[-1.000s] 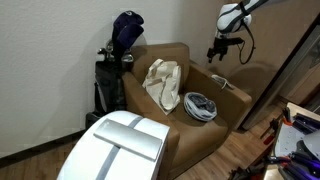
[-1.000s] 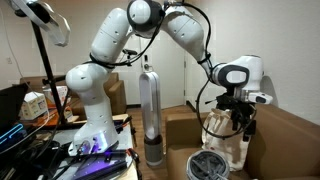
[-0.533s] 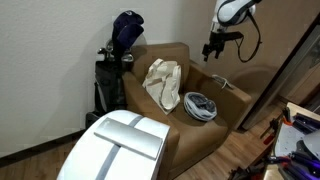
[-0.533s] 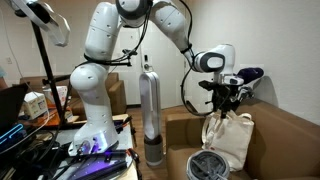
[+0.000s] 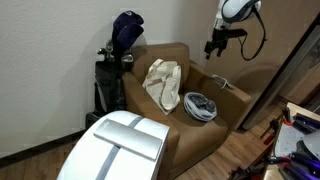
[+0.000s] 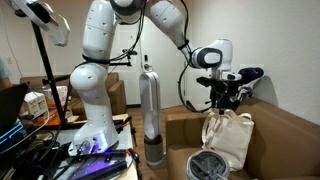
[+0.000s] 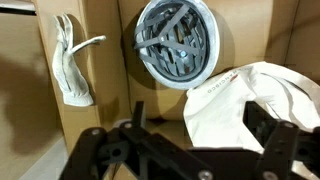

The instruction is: Move the white object from one arm of the couch to the other,put the remote on the left arm of the couch and then move the helmet to the corner

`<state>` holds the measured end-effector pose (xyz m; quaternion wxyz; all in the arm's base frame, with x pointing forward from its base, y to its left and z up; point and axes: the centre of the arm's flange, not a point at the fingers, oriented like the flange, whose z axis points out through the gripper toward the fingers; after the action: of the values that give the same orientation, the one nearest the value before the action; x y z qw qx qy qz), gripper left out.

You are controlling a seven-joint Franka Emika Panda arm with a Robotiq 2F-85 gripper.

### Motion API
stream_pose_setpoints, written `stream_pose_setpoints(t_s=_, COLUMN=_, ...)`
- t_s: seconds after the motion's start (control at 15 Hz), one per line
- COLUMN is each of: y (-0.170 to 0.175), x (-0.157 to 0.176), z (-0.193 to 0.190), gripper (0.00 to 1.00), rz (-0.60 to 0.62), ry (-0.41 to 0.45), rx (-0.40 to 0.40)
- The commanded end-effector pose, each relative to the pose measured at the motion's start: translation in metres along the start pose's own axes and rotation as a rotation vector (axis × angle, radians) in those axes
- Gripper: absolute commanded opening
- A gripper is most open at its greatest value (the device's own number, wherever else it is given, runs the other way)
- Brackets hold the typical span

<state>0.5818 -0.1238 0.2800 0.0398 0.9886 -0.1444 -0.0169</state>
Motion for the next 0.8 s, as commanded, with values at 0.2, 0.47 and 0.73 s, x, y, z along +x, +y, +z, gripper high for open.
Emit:
stream_pose_setpoints(t_s=0.2, y=-0.063, x=-0.025, z=0.014, gripper=1.00, rz=-0.018, ry=-0.007, rx=-0.011)
stream_pose_setpoints(t_s=0.47, y=-0.096, x=-0.060, z=-0.004, gripper=1.00, rz=-0.021, ry=-0.015, rx=-0.019)
stream_pose_setpoints(t_s=0.73, y=-0.147, x=-0.093, z=-0.027, gripper=1.00, rz=0.004, ry=0.016, rx=-0.101)
